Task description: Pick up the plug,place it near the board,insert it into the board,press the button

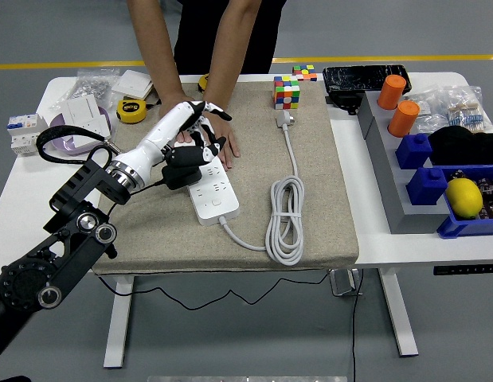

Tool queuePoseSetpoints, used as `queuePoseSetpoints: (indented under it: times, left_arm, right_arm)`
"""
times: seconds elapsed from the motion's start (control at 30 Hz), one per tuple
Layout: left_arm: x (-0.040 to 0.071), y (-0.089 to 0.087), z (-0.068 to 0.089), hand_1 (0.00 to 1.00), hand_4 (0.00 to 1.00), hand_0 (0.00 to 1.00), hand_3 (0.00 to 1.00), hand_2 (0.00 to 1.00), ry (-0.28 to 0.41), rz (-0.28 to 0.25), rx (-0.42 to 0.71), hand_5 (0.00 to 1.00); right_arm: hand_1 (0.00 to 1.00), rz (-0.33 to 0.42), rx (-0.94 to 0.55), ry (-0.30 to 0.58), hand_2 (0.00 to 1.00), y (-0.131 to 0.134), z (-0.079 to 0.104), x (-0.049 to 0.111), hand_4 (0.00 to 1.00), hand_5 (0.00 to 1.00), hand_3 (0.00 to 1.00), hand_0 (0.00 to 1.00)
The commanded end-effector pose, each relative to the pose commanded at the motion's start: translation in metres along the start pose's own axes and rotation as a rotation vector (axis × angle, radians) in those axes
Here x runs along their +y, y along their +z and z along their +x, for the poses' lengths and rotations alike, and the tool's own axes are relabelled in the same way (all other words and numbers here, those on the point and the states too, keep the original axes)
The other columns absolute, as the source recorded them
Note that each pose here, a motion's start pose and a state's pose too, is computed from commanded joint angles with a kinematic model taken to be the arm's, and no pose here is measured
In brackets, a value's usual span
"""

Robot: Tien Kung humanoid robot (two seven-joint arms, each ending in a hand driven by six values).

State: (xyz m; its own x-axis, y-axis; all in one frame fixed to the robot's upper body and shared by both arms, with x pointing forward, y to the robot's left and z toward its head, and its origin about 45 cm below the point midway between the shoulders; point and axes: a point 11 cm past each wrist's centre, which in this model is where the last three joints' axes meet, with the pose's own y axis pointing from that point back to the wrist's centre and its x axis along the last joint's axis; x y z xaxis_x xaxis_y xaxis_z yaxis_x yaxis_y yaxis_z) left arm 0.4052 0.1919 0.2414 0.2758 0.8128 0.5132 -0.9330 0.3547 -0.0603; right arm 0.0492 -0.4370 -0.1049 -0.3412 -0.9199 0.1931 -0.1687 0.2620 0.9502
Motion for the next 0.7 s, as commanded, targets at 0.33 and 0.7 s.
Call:
queuePoseSetpoints:
  times: [0.33, 0.7]
  left_arm:
    - [-0.009, -0.057, 0.015, 0.949, 0.998, 0.923, 0.902, 0.910, 0.103, 0.173, 0.462, 0.261]
    - [0.004, -0.100, -0.004, 0.947, 0.998, 0.956, 0.872, 0.883, 0.011, 0.345, 0.243, 0.210]
  right_arm:
    - [0.739, 0.001, 0.003, 0.004, 0.720, -0.002, 0.002, 0.000, 0.998, 0.734, 0.734, 0.839]
    - [0.739, -0.005, 0.013, 0.006, 0.720, 0.000, 0.002, 0.000, 0.998, 0.734, 0.731, 0.840]
